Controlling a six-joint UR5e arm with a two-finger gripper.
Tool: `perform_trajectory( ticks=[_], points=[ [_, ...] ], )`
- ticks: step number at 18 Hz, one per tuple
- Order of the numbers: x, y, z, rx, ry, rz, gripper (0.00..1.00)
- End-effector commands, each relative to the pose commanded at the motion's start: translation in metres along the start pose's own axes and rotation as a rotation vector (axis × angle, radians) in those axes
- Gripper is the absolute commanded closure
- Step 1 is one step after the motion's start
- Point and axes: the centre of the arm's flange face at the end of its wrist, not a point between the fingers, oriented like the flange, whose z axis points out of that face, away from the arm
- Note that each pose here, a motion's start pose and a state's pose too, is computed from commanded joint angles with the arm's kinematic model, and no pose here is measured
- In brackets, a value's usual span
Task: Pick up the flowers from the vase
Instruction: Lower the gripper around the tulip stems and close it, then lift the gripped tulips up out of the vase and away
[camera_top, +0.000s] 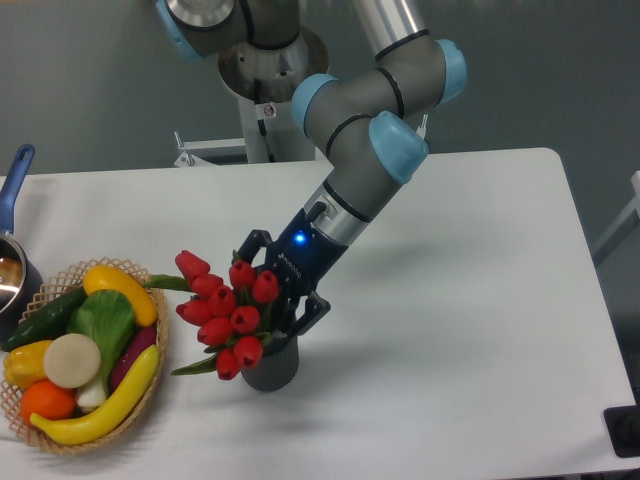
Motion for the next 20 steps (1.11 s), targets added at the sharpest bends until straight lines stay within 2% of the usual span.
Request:
perform_trajectory(
  ticks=[3, 9, 13, 20],
  points=[
    [0.000, -0.002, -0.001, 0.015, 0.001, 0.000, 0.53],
    [-0.003, -0.004, -0.010, 0.033, -0.011, 0.000, 0.53],
    [-0.008, -0.006, -0.021, 0.084, -0.019, -0.023, 0.53],
    [-0.007, -0.047, -0.052, 0.144, -0.050, -0.111, 0.53]
  ],
)
